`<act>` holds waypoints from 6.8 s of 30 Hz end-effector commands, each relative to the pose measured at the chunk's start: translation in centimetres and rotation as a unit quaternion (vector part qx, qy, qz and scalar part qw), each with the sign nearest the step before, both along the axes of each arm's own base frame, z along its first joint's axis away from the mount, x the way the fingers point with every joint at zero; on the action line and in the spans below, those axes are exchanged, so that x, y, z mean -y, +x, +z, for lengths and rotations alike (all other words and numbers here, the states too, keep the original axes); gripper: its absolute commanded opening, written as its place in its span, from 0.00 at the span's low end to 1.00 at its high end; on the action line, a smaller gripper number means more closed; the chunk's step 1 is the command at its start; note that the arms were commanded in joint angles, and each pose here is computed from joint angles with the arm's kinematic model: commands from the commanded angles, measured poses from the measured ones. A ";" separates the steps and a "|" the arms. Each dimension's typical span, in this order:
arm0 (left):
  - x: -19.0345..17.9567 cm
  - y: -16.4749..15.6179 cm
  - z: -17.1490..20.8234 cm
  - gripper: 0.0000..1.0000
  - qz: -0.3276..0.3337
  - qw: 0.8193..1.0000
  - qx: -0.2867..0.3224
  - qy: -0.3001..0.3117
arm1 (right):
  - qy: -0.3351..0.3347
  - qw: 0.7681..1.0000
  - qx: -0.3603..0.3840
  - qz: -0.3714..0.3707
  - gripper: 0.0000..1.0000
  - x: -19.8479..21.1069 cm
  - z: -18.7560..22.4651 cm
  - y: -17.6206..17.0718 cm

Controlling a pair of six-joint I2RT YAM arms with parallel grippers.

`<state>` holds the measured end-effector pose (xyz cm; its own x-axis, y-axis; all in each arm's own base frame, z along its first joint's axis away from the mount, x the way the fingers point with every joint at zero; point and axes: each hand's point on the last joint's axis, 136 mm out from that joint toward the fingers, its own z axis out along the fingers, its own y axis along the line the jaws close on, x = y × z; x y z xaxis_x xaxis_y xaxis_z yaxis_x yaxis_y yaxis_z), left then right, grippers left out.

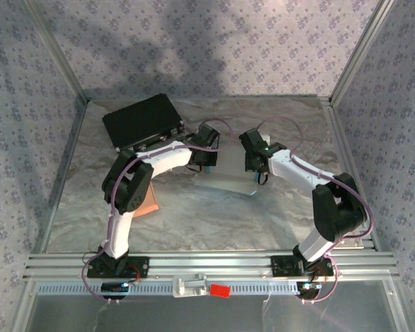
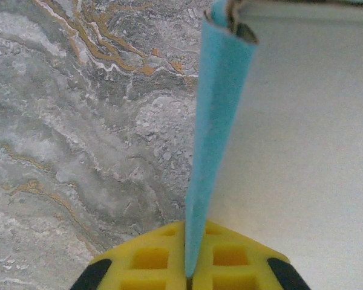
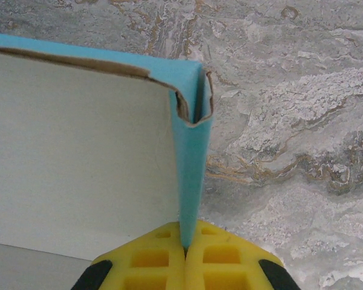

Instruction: Fold the paper box

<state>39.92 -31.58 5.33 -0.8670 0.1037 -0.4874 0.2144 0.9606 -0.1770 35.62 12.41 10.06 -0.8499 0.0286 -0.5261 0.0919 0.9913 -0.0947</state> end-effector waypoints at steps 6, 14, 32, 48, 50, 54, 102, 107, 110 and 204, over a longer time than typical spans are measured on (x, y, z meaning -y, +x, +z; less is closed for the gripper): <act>-0.2 0.3 2.5 0.31 -0.026 0.998 -0.005 -0.050 | -0.006 1.000 -0.007 -0.003 0.00 0.3 0.3 0.0; 1.0 0.2 2.2 0.33 -0.081 0.989 -0.049 -0.112 | -0.005 1.000 -0.009 -0.002 0.00 0.2 0.3 0.1; -1.1 0.6 2.0 0.30 -0.091 0.993 -0.050 -0.058 | -0.004 1.000 -0.012 -0.007 0.00 0.5 0.1 0.1; -1.8 0.6 0.3 0.00 -0.063 0.997 -0.042 0.024 | 0.003 1.000 -0.015 -0.011 0.00 0.3 0.0 0.3; -2.4 0.4 0.2 0.00 -0.046 0.996 -0.034 0.062 | -0.001 0.999 -0.029 -0.015 0.00 0.4 -0.4 -0.1; -3.6 0.1 -0.1 0.00 0.000 0.995 -0.029 0.100 | -0.001 0.999 -0.046 -0.028 0.00 0.5 -1.2 -0.4; -1.2 -7.9 4.7 0.35 0.020 0.963 -0.201 -0.180 | 0.323 0.721 -0.306 -0.532 0.24 -6.1 -7.5 -9.1; 0.0 -6.7 4.8 0.35 0.017 0.961 -0.197 -0.191 | 0.334 0.765 -0.277 -0.476 0.35 -5.0 -4.7 -7.5; 0.4 -6.1 5.1 0.34 0.015 0.962 -0.194 -0.193 | 0.332 0.814 -0.236 -0.414 0.39 -3.9 -0.8 -5.9; -4.9 -4.5 11.9 0.45 -0.140 0.984 -0.075 -0.081 | 0.170 0.957 0.060 0.228 0.48 2.0 13.3 3.1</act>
